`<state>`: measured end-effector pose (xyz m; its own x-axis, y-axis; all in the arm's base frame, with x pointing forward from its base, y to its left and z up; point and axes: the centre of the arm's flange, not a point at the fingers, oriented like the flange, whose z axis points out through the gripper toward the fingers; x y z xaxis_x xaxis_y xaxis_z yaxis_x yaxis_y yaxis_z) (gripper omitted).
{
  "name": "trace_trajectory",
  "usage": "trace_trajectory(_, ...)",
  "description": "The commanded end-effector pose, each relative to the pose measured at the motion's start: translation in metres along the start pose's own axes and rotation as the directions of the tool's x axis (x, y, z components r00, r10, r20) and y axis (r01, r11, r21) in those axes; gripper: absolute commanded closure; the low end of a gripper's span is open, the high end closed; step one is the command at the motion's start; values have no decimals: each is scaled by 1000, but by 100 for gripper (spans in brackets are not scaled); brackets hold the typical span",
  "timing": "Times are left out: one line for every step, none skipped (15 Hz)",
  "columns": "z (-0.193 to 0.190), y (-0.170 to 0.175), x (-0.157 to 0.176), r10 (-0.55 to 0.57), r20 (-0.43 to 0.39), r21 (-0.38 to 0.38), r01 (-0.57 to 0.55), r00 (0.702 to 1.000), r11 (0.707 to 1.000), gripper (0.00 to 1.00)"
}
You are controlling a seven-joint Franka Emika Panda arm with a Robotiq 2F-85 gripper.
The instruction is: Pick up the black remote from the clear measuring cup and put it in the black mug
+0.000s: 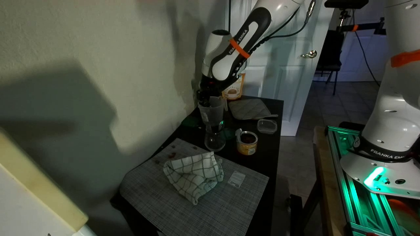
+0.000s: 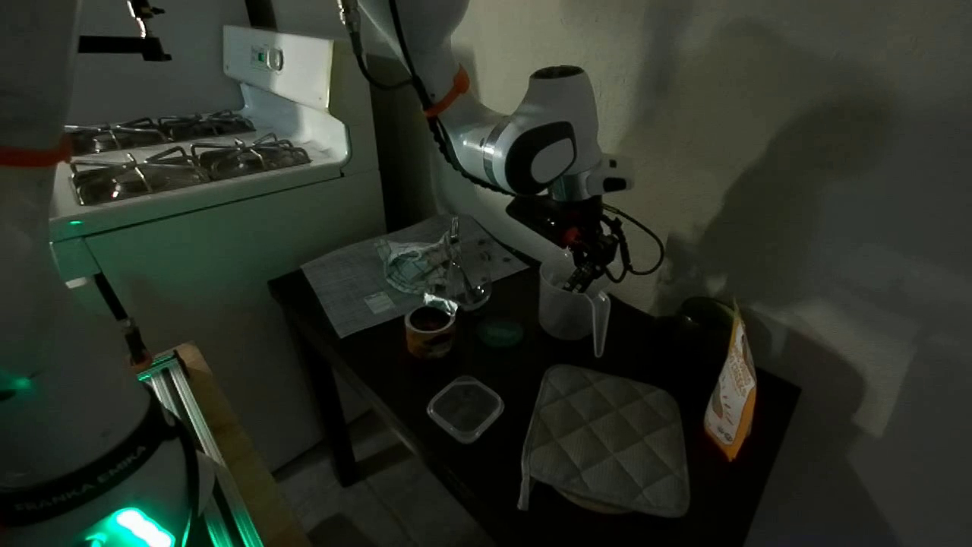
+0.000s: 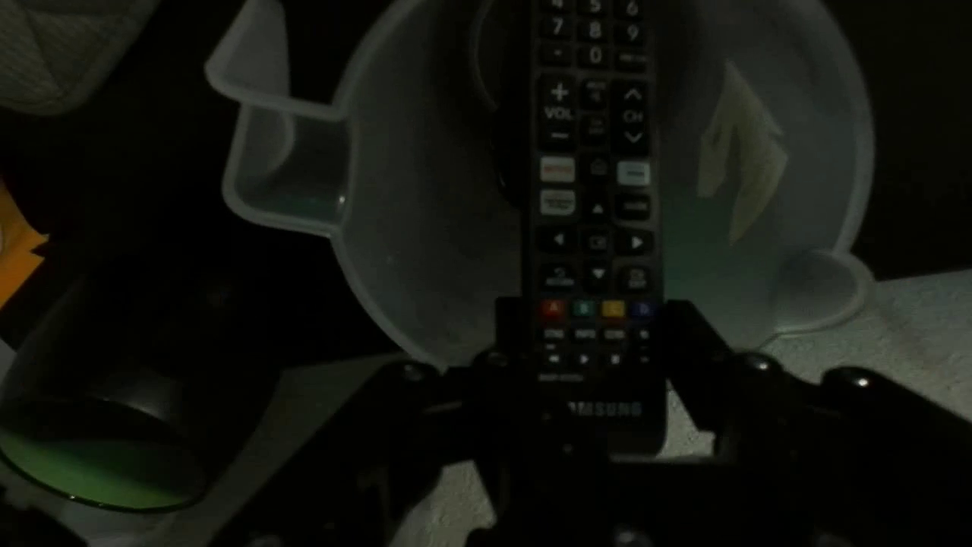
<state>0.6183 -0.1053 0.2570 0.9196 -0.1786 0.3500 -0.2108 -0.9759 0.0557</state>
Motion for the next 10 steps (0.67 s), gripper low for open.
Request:
trace_trajectory(-33,2,-18,-35,-36,-20,35,999,999,77)
trace_trajectory(-48,6,-20,-38,-59,-17,37,998,999,77)
trace_trajectory(-66,13,-22,-29,-99,-9,28,995,1000,77)
trace_trajectory(-82,19,-22,-10,-142,-3,9,990,1000,77)
trace_trajectory(-98,25,-21,11,-187,-6,-12,982,1000,77)
trace_trajectory(-114,34,-18,30,-233,-18,-35,972,999,77)
trace_trajectory(-131,46,-17,51,-279,-38,-64,959,997,77)
trace_trajectory(-145,57,-14,68,-323,-56,-90,944,994,77)
trace_trajectory(-160,70,-12,87,-372,-82,-126,924,989,77)
trace_trajectory(-171,83,-8,104,-411,-100,-158,906,982,77)
